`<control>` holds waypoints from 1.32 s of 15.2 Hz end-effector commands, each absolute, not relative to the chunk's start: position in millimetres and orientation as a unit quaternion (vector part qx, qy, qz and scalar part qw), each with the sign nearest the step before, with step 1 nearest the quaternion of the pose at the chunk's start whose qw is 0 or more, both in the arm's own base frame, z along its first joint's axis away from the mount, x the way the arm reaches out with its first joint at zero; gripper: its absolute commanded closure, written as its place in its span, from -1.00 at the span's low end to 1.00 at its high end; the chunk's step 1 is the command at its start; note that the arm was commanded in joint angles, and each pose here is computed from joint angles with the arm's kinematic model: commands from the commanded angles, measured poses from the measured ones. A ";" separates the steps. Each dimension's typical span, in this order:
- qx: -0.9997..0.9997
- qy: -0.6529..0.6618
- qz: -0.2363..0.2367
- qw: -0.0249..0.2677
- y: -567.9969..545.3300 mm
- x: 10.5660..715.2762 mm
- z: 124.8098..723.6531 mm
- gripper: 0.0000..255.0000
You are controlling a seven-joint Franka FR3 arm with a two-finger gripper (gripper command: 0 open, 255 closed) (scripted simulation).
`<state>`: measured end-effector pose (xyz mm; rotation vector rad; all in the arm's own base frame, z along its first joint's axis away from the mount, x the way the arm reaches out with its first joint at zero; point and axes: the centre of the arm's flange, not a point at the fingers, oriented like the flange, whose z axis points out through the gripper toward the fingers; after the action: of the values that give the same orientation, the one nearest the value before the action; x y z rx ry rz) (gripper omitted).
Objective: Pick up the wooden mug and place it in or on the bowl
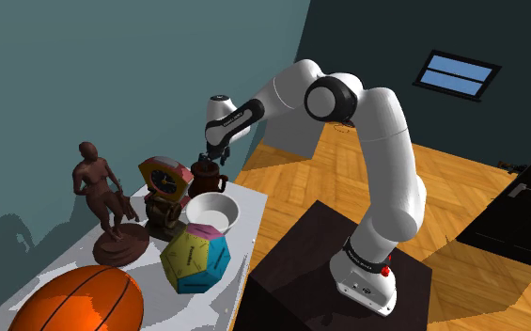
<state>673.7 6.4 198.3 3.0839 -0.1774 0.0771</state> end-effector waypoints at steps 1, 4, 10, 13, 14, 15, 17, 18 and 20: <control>0.998 -0.057 0.025 0.026 6.4 673.7 198.1 -1.00; 0.998 -0.057 0.025 0.026 6.4 673.7 198.2 1.00; 0.998 -0.057 0.025 0.026 6.4 673.6 198.2 1.00; 0.998 -0.057 0.025 0.026 6.4 673.7 198.1 1.00; 0.998 -0.057 0.025 0.026 6.4 673.7 203.4 1.00; 0.998 -0.057 0.025 0.026 6.4 673.7 208.7 1.00; 0.998 -0.057 0.025 0.026 6.4 673.7 219.3 1.00; 0.998 -0.057 0.025 0.026 6.4 673.7 224.5 1.00; 0.998 -0.057 0.025 0.026 6.4 673.7 235.1 1.00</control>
<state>673.1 7.0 228.7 3.0837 -0.1774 0.0739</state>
